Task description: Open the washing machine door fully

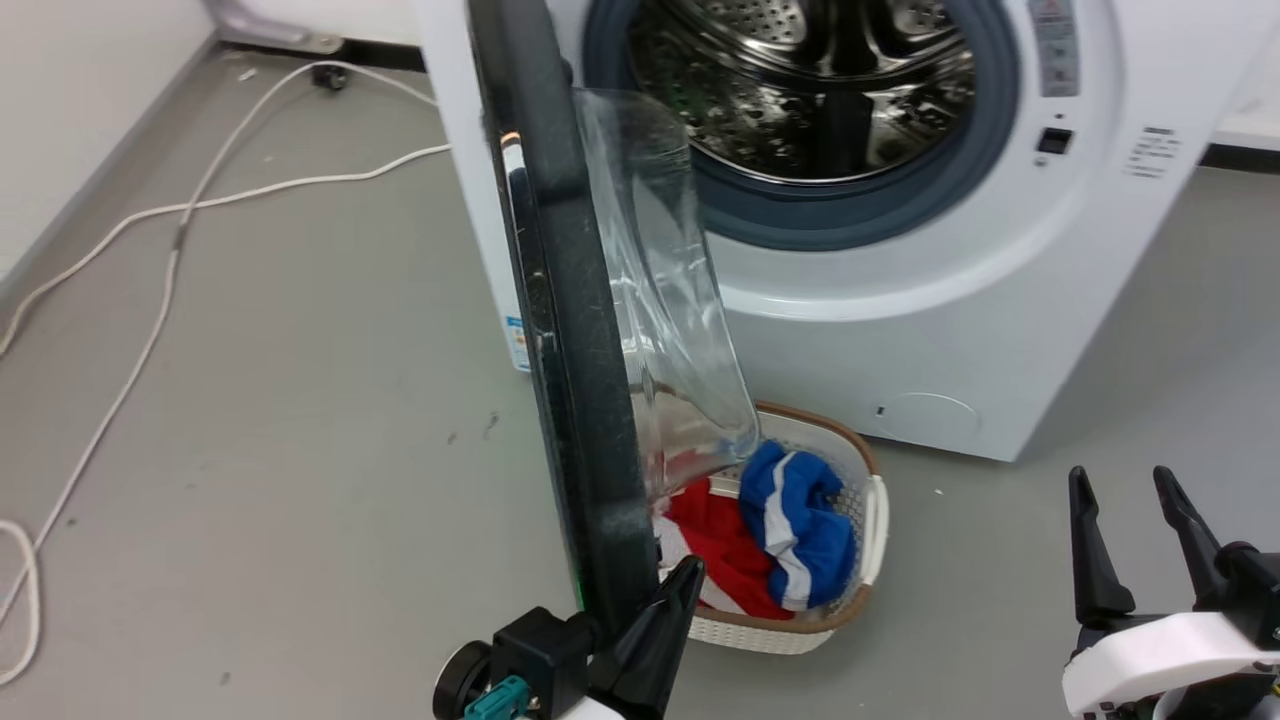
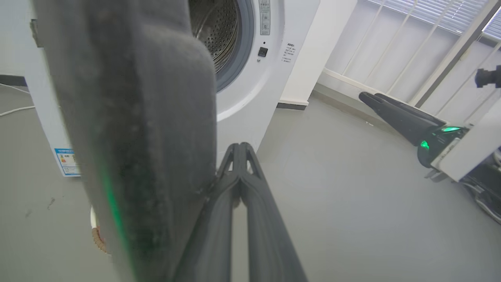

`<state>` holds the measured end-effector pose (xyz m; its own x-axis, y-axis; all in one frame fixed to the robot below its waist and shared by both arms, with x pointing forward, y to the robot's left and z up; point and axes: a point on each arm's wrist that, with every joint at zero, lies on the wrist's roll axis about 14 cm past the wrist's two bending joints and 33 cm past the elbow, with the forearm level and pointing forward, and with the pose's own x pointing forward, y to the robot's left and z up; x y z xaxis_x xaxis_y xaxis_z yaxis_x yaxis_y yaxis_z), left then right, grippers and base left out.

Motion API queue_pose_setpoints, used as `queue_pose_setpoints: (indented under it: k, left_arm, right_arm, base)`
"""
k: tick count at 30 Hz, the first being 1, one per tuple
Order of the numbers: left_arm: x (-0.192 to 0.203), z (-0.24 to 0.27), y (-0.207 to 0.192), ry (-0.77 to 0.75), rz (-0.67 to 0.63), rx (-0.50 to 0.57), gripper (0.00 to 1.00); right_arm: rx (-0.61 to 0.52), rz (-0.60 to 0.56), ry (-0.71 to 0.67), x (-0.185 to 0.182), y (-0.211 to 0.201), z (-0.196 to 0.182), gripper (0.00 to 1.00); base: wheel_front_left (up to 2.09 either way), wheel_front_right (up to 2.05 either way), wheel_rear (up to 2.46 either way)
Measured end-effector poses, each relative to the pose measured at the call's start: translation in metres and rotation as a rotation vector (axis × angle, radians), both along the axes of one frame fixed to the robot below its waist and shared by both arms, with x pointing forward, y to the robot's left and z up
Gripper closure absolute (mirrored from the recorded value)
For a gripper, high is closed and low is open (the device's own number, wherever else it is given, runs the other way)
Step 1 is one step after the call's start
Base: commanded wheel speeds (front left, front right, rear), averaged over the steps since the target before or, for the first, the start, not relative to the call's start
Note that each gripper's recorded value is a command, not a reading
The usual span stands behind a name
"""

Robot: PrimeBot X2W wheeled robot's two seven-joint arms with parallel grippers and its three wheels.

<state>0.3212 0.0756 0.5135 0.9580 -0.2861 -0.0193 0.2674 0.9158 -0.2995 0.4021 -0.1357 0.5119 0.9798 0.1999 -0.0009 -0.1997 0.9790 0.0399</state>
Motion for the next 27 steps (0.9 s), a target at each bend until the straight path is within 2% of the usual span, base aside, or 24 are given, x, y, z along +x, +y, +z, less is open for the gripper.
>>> queue_pose_setpoints:
  k: [15,27]
  left_arm:
    - [-0.02,0.001,0.105,-0.009,0.38,0.043,1.0]
    - [-0.024,0.008,0.204,-0.009,0.604,0.181,1.0]
  right_arm:
    - [0.002,0.178,-0.001,0.025,0.066,0.001,0.0]
    - [0.0,0.171,0.02,0.023,0.063,-0.003,0.0]
  base:
    - [0.0,0.0,0.0]
    - [0.0,0.0,0.0]
